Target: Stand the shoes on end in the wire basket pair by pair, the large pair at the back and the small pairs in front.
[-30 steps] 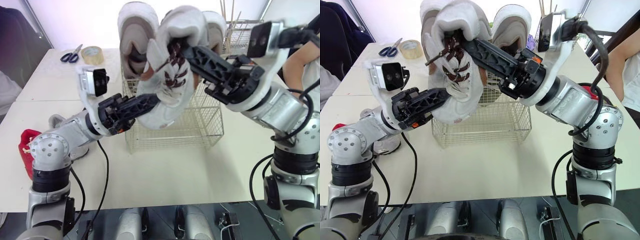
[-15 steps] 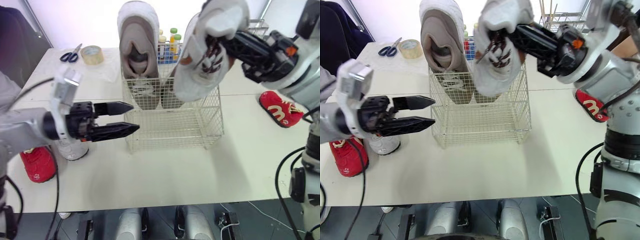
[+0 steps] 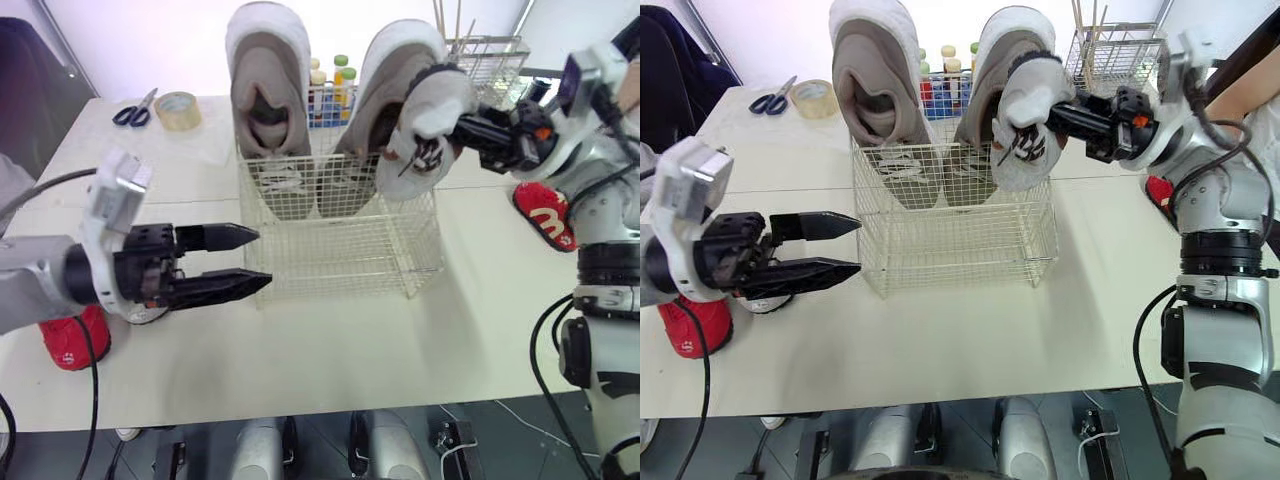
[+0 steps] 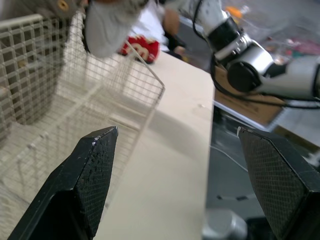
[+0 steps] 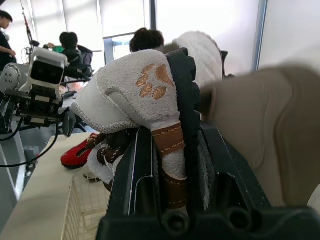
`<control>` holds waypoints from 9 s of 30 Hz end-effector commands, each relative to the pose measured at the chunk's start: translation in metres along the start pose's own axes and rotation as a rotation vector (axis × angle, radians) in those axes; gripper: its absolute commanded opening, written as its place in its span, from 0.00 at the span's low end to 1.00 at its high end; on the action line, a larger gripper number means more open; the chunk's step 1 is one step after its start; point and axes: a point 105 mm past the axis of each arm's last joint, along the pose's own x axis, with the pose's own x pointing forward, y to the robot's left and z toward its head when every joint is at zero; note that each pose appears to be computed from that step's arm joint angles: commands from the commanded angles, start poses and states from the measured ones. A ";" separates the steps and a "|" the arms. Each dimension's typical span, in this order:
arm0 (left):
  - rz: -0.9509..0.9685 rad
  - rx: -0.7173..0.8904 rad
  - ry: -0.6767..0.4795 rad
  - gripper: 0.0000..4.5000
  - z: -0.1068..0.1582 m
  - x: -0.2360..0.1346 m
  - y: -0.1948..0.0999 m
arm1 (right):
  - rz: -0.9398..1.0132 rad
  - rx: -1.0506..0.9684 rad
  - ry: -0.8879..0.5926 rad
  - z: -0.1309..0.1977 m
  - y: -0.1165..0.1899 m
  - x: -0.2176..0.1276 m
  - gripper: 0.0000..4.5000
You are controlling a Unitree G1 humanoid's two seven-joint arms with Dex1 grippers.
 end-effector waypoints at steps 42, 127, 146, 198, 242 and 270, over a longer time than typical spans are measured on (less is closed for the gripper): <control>0.157 -0.021 -0.049 0.89 -0.039 0.025 -0.003 | -0.097 0.008 0.140 -0.006 0.025 -0.024 0.76; 1.163 0.093 -0.327 0.08 0.036 -0.181 0.116 | 0.225 -0.057 0.454 0.073 0.097 0.026 1.00; 0.584 0.512 -0.573 0.08 0.062 0.015 0.012 | 0.009 -0.086 0.400 0.083 0.046 0.013 1.00; 0.769 0.406 -0.400 0.83 -0.045 0.013 0.060 | 0.005 0.173 0.446 0.030 0.094 0.007 1.00; 0.199 -0.007 -0.232 0.99 -0.059 0.069 -0.051 | -1.445 0.012 0.476 -0.078 -0.006 -0.298 1.00; 0.347 0.016 -0.167 0.99 -0.070 0.052 -0.036 | -1.514 0.085 0.561 -0.118 -0.041 -0.279 1.00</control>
